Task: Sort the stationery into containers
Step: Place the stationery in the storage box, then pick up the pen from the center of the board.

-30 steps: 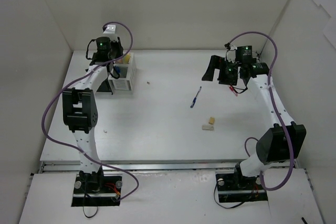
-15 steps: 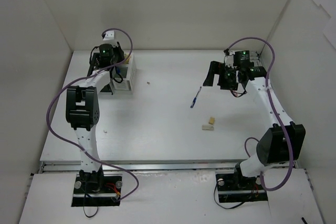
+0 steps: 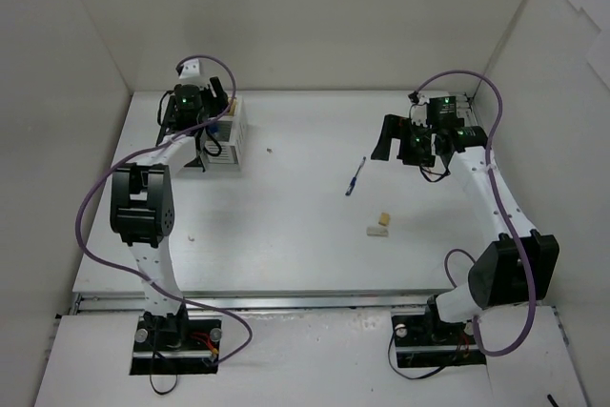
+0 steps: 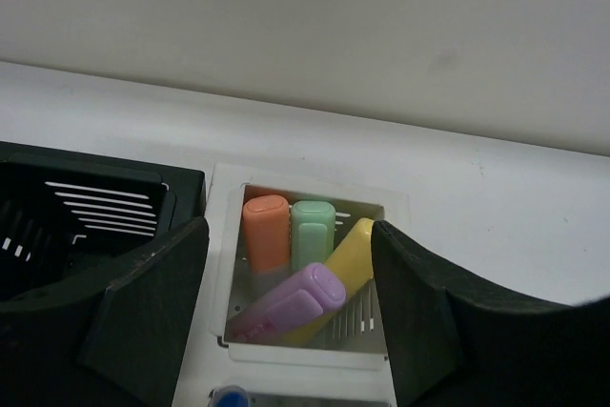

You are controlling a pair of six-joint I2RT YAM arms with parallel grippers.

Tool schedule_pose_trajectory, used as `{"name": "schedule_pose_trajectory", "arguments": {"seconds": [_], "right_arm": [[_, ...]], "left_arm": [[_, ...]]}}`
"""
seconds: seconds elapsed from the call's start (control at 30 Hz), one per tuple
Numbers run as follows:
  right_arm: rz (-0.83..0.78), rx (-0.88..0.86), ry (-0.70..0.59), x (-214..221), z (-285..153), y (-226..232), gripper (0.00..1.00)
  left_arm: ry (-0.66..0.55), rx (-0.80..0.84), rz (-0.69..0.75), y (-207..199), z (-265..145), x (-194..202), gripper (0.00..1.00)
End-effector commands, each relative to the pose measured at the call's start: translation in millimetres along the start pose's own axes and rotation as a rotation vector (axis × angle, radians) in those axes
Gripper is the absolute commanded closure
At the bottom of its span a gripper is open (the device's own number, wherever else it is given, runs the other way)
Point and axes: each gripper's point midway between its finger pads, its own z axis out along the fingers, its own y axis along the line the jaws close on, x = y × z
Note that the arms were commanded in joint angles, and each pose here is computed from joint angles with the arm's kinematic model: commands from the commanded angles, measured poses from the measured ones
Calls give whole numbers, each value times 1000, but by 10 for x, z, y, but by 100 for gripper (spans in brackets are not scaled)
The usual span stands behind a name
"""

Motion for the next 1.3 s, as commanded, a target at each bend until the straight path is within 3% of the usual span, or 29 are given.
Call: {"name": "schedule_pose_trajectory", "arguments": {"seconds": [0.0, 0.07, 0.13, 0.2, 0.37, 0.63, 0.73, 0.8, 0.83, 0.97, 1.07, 1.27], "right_arm": [[-31, 19, -86, -124, -148, -7, 2], [-25, 44, -91, -94, -162, -54, 2], [-14, 64, -98, -73, -184, -86, 2], [1, 96, -99, -30, -195, -164, 2], [78, 145, -70, 124, -144, -361, 2], [124, 354, -61, 149, 21, -844, 2], [134, 318, -65, 5, 247, -827, 2], [163, 298, -81, -94, 393, -718, 2], [171, 376, -83, -79, 482, -817, 2], [104, 412, -111, -190, 812, -508, 2], [126, 375, -77, -104, 1141, -187, 2], [178, 343, 32, 219, 1603, 0, 9]], "left_arm": [[-172, 43, -3, -216, -293, -799, 35], [-183, 54, 6, -292, -368, -867, 31], [-192, 64, 14, -361, -479, -957, 20], [-182, 84, 20, -417, -605, -1030, 0], [-99, 158, 73, -686, -972, -1100, 0], [91, 386, 135, -1325, -1763, -438, 0], [169, 447, 129, -1501, -1997, -151, 0], [216, 427, 115, -1446, -2124, 3, 0], [228, 435, 111, -1475, -2193, 56, 0], [259, 418, 101, -1384, -2529, 281, 0], [244, 375, 101, -1283, -2672, 295, 0], [197, 291, 115, -1105, -2836, 223, 0]]}}
